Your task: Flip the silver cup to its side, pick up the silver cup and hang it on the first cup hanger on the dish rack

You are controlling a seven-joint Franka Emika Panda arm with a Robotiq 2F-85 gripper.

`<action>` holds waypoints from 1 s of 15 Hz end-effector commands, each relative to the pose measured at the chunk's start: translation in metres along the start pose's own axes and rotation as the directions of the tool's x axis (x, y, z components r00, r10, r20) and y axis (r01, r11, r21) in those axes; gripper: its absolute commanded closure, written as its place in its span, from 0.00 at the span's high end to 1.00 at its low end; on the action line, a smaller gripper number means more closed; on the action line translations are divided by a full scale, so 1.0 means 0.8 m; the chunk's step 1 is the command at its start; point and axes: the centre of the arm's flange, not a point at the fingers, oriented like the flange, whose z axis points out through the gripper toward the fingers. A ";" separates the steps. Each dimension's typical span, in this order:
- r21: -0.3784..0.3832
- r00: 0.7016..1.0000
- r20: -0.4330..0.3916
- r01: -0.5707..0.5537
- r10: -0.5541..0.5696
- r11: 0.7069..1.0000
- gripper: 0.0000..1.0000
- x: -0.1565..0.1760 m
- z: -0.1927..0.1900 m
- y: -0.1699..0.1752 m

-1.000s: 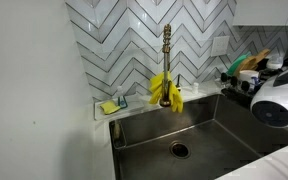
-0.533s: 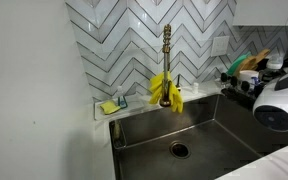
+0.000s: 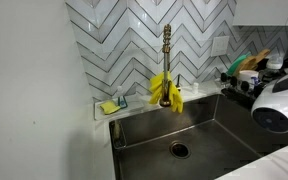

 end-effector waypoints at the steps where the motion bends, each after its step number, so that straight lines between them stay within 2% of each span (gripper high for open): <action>1: 0.027 0.999 0.051 -0.006 0.005 1.000 0.41 -0.037 -0.013 -0.006; 6: 0.015 0.997 0.064 -0.035 0.034 0.999 0.41 0.006 -0.003 -0.016; 11: 0.074 0.995 0.099 -0.031 0.024 0.997 0.41 0.013 -0.012 -0.037; 15: 0.078 0.996 0.091 0.018 -0.025 0.997 0.41 -0.001 -0.009 -0.029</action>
